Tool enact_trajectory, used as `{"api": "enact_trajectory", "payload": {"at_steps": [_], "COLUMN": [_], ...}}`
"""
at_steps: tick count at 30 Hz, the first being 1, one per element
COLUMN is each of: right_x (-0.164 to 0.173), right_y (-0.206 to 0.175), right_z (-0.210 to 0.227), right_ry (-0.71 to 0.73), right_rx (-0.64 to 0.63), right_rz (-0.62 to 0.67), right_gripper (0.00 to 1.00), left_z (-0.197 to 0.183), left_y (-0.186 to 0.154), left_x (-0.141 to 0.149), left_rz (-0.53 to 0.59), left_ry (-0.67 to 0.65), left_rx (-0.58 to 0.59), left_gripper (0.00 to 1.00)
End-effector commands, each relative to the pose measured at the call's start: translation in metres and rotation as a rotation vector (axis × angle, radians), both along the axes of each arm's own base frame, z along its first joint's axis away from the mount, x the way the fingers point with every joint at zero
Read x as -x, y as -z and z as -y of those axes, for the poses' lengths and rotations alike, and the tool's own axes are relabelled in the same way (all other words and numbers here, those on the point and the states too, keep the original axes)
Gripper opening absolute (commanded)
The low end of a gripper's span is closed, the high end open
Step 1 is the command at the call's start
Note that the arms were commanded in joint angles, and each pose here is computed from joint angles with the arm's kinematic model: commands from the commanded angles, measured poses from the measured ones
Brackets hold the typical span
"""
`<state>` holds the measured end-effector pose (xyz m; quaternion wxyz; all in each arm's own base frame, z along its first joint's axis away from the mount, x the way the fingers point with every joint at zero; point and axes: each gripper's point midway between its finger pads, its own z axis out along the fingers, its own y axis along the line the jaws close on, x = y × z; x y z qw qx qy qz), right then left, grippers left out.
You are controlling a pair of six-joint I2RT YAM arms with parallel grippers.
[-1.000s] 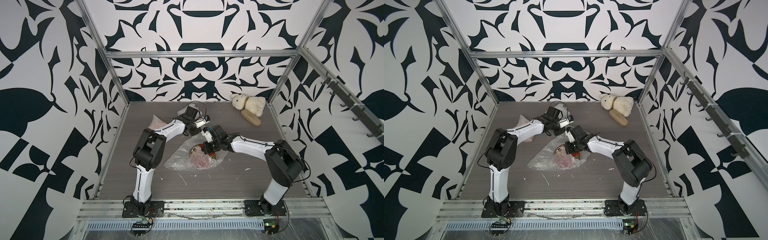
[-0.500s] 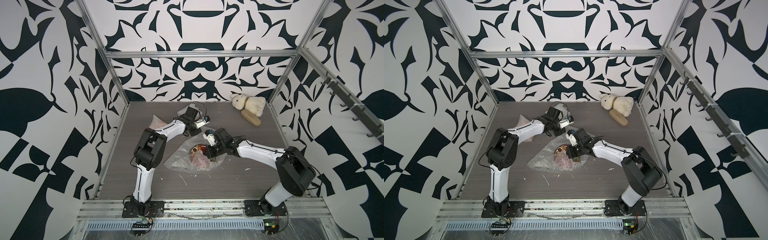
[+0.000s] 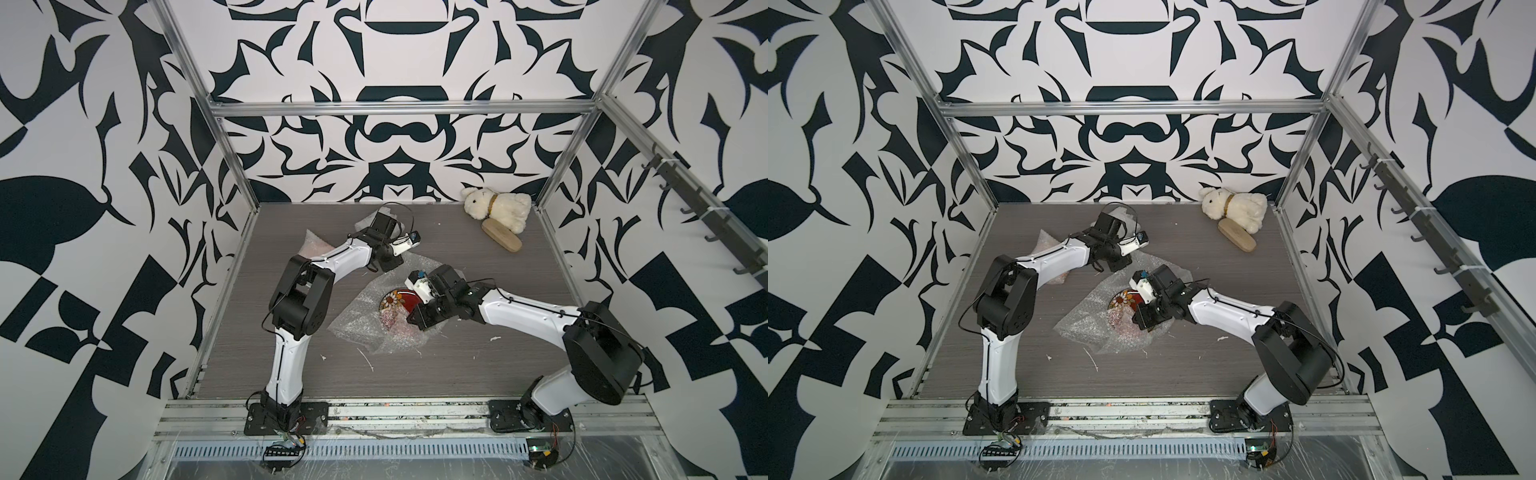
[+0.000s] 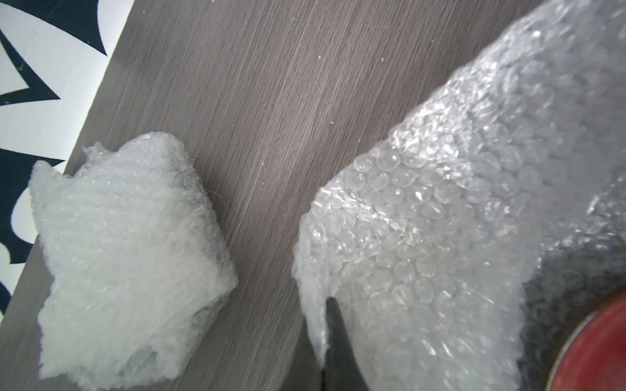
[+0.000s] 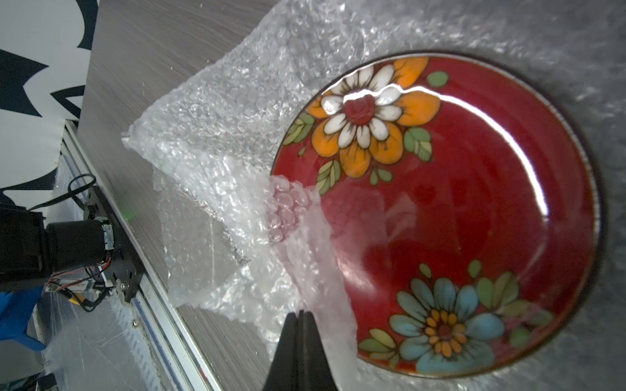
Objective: Unpack dinner plates from bubble wrap
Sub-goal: Unwrap the bubble wrap at the center of the board.
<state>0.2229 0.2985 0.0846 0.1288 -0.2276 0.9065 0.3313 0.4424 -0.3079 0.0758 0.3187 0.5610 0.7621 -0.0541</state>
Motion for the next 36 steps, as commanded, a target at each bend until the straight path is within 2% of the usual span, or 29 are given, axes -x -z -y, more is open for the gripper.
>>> {"api": "enact_trajectory", "payload": {"at_steps": [1, 20, 36], "right_x": [0.016, 0.065, 0.103], "right_y": [-0.004, -0.003, 0.023], "right_z": [0.001, -0.011, -0.006], "right_ry": [-0.048, -0.167, -0.234], "right_rx": [-0.013, -0.056, 0.009], "right_rz": [-0.011, -0.057, -0.134], "right_gripper": [0.0, 0.0, 0.0], "left_z": [-0.001, -0.003, -0.002], "left_y": [0.008, 0.009, 0.007], "left_x": [-0.002, -0.002, 0.001], "left_rz": [-0.017, -0.016, -0.028], "left_ry": [-0.004, -0.005, 0.002], "left_rx": [-0.019, -0.031, -0.021], "left_gripper": [0.0, 0.0, 0.0]}}
